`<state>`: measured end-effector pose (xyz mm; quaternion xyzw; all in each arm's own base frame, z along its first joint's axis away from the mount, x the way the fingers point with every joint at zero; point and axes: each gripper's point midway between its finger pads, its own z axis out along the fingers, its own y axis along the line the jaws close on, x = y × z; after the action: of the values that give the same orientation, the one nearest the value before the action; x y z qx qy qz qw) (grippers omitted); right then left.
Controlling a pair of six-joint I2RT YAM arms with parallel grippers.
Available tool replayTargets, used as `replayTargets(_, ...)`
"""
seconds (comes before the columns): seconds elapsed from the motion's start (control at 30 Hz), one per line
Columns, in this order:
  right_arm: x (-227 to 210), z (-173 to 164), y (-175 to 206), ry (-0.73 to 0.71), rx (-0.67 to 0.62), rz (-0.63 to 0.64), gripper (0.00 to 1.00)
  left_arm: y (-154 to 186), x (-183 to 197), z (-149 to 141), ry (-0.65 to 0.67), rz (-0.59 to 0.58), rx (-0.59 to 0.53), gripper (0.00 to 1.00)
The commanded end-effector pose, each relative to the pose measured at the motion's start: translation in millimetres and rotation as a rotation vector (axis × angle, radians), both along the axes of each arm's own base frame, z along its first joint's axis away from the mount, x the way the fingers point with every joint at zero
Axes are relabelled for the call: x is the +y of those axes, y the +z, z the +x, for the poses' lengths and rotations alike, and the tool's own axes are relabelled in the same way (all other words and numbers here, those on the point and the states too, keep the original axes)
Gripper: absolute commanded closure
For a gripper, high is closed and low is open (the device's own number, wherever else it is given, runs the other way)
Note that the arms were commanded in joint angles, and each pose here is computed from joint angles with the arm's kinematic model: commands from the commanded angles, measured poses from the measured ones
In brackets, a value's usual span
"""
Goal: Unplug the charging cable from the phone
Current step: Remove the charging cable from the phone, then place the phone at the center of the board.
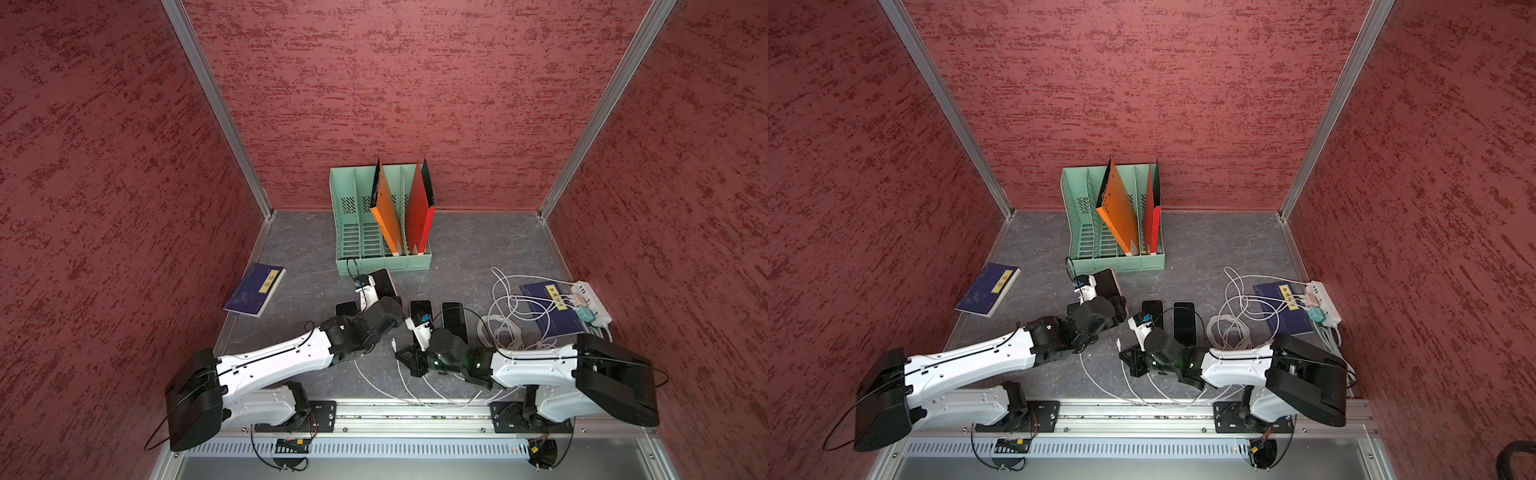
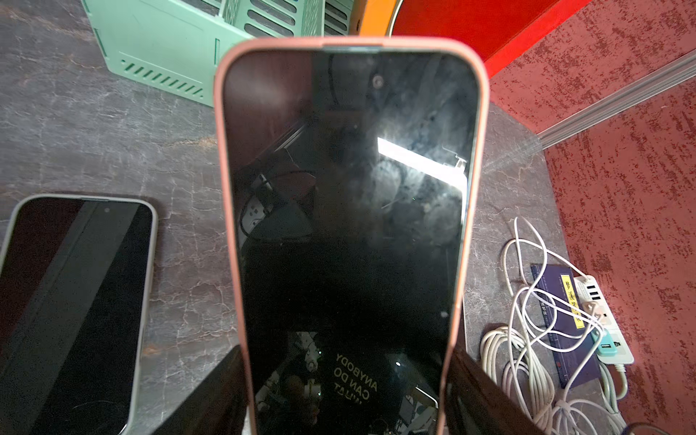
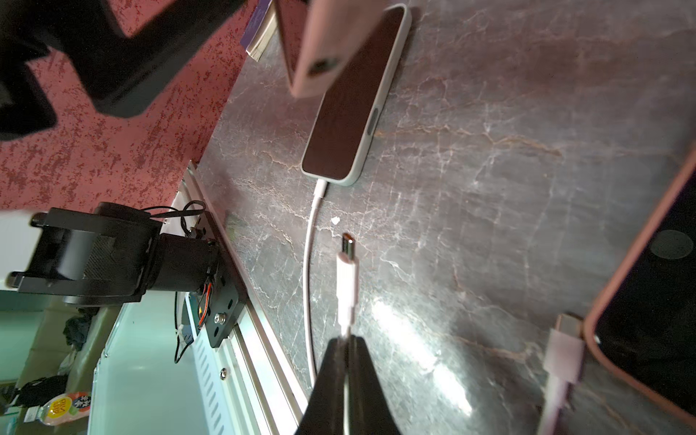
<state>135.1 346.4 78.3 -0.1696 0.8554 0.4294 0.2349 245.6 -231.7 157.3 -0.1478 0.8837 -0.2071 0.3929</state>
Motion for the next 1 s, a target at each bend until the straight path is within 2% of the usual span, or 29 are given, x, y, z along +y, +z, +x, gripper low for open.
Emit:
replayTargets(0.0, -7, 4, -4, -0.034, -0.014, -0.035, 1.0, 0, 12, 4, 0.042, 0.084, 0.026, 1.0)
replayTargets(0.07, -11, 9, -11, -0.064, -0.007, -0.078, 0.94, -25, 20, -3, 0.033, 0.175, 0.116, 1.0)
replayTargets(0.1, -13, 12, -14, -0.083, -0.006, -0.095, 0.87, -35, 23, -7, 0.025, 0.213, 0.151, 1.0)
replayTargets(0.2, -28, 21, -22, -0.159, 0.006, -0.127, 0.47, -64, 28, -19, -0.002, 0.313, 0.259, 1.0)
replayTargets(0.23, -34, 25, -22, -0.185, 0.008, -0.129, 0.31, -71, 29, -22, -0.01, 0.34, 0.288, 1.0)
replayTargets(0.27, -39, 28, -20, -0.204, 0.007, -0.124, 0.24, -78, 30, -25, -0.02, 0.361, 0.317, 1.0)
replayTargets(0.4, -54, 33, -2, -0.252, -0.024, -0.111, 0.2, -85, 24, -26, -0.056, 0.408, 0.365, 1.0)
replayTargets(0.53, -84, 44, 19, -0.377, -0.061, -0.148, 0.14, -96, 14, -23, -0.09, 0.463, 0.426, 1.0)
replayTargets(0.7, -111, 50, 50, -0.473, -0.09, -0.141, 0.11, -108, 7, -21, -0.115, 0.487, 0.484, 0.98)
replayTargets(0.83, -118, 50, 70, -0.491, -0.106, -0.105, 0.09, -113, 11, -21, -0.106, 0.467, 0.512, 0.81)
replayTargets(0.87, -119, 50, 72, -0.492, -0.108, -0.102, 0.09, -114, 11, -21, -0.106, 0.461, 0.515, 0.73)
replayTargets(0.97, -118, 51, 78, -0.489, -0.11, -0.101, 0.08, -115, 9, -20, -0.114, 0.452, 0.516, 0.34)
